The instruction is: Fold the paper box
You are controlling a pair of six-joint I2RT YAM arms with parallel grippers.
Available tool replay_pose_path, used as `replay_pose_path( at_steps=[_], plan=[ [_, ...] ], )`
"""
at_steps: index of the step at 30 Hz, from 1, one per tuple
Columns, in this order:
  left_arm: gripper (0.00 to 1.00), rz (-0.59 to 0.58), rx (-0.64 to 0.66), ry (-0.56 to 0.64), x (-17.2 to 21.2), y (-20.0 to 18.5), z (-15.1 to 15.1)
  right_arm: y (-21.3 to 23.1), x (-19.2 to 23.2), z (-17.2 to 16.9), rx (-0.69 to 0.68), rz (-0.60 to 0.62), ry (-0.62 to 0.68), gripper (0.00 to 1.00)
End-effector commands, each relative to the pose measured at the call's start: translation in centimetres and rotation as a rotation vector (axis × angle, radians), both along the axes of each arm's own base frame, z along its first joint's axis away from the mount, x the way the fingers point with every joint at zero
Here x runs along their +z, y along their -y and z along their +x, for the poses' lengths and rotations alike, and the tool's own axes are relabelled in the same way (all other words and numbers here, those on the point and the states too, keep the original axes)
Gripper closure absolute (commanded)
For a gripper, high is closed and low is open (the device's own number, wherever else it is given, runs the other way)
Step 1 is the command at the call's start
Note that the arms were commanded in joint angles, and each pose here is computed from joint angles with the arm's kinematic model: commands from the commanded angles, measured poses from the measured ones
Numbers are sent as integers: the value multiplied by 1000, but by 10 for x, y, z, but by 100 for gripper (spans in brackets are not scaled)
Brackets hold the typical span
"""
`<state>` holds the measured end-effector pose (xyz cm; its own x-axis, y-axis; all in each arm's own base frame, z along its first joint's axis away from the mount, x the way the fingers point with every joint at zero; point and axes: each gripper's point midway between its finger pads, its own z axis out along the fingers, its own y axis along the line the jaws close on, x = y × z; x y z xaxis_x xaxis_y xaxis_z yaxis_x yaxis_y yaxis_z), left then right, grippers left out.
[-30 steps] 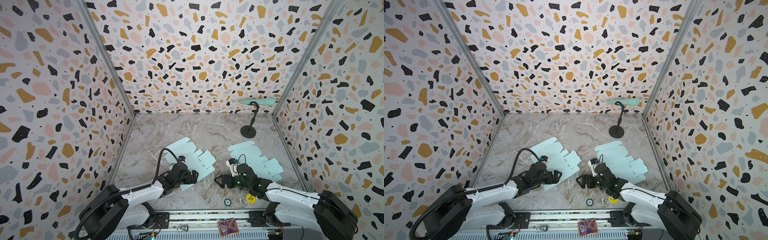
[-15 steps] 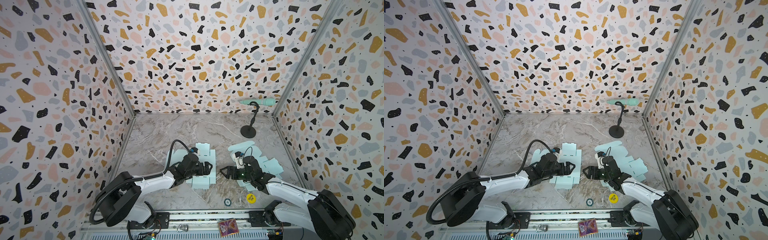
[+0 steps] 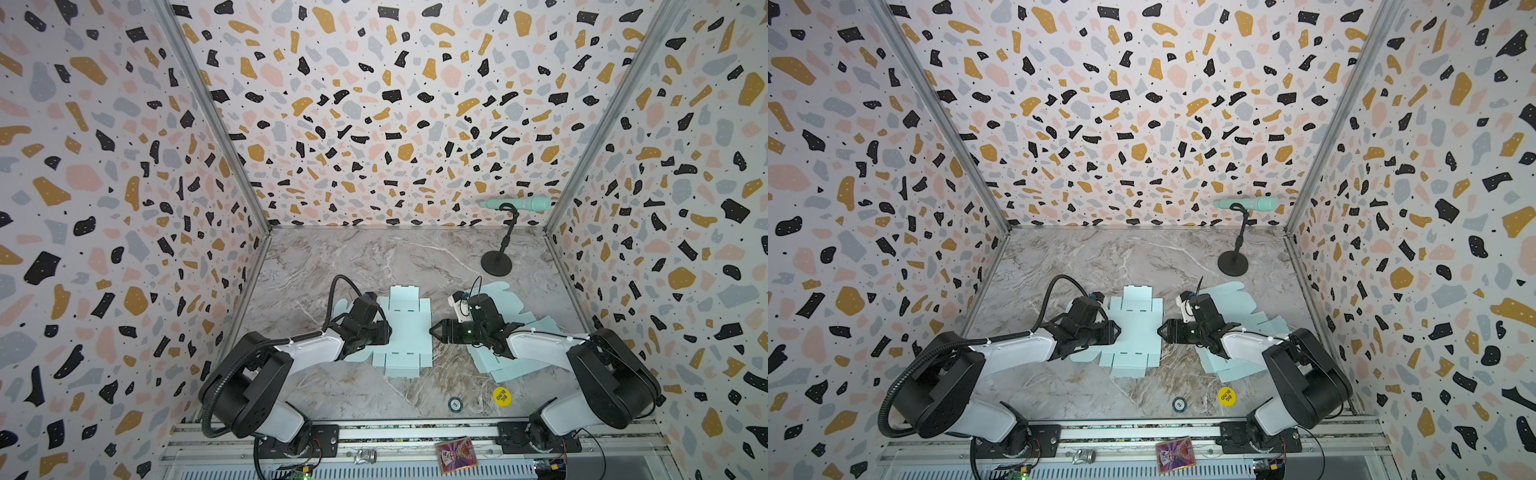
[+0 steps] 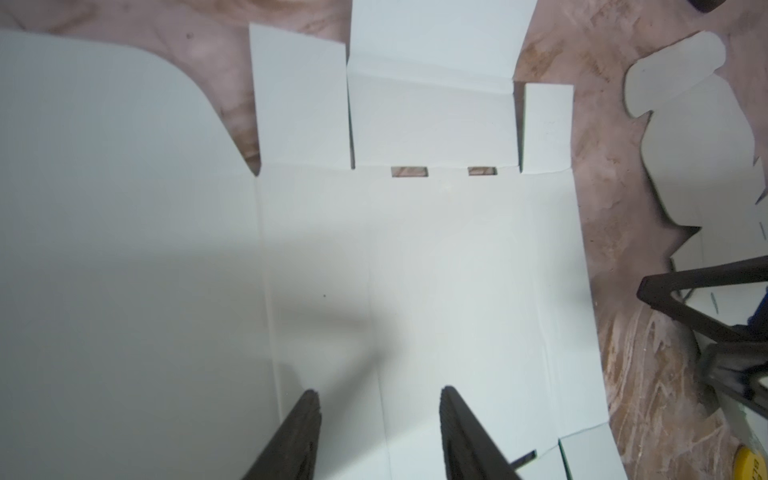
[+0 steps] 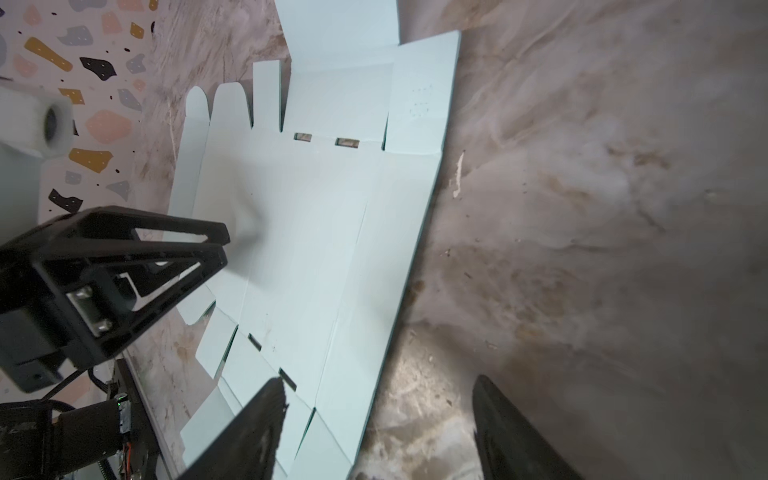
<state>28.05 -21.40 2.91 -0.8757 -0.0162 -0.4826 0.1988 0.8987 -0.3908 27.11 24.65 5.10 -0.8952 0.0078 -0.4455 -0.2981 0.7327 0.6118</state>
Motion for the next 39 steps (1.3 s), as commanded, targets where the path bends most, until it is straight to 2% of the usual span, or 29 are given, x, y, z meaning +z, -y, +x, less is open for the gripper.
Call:
replay_pose_path(
  at_steps=[1, 6, 14, 23, 28, 32, 36, 39],
  plan=[
    [53, 3, -20, -26, -15, -2, -9, -8, 8, 9, 19, 28, 21, 31],
    [54, -7, -4, -42, -23, -6, -15, -16, 1, 10, 32, 58, -13, 32],
    [54, -22, 11, -52, -28, -9, -21, -28, 5, 7, 49, 148, -36, 48],
    [55, -38, 14, -45, -26, -8, -22, -36, 11, 5, 53, 247, -56, 59],
    [54, -42, 16, -46, -27, -9, -24, -41, 17, 1, 46, 336, -73, 60],
    [55, -42, 20, -41, -26, -11, -25, -42, 17, -3, 33, 397, -99, 56],
    [54, -48, 22, -37, -25, -11, -26, -39, 11, -3, 15, 384, -107, 56],
    [54, -52, 24, -34, -24, -11, -26, -34, 8, -1, -5, 339, -91, 61]
  ],
)
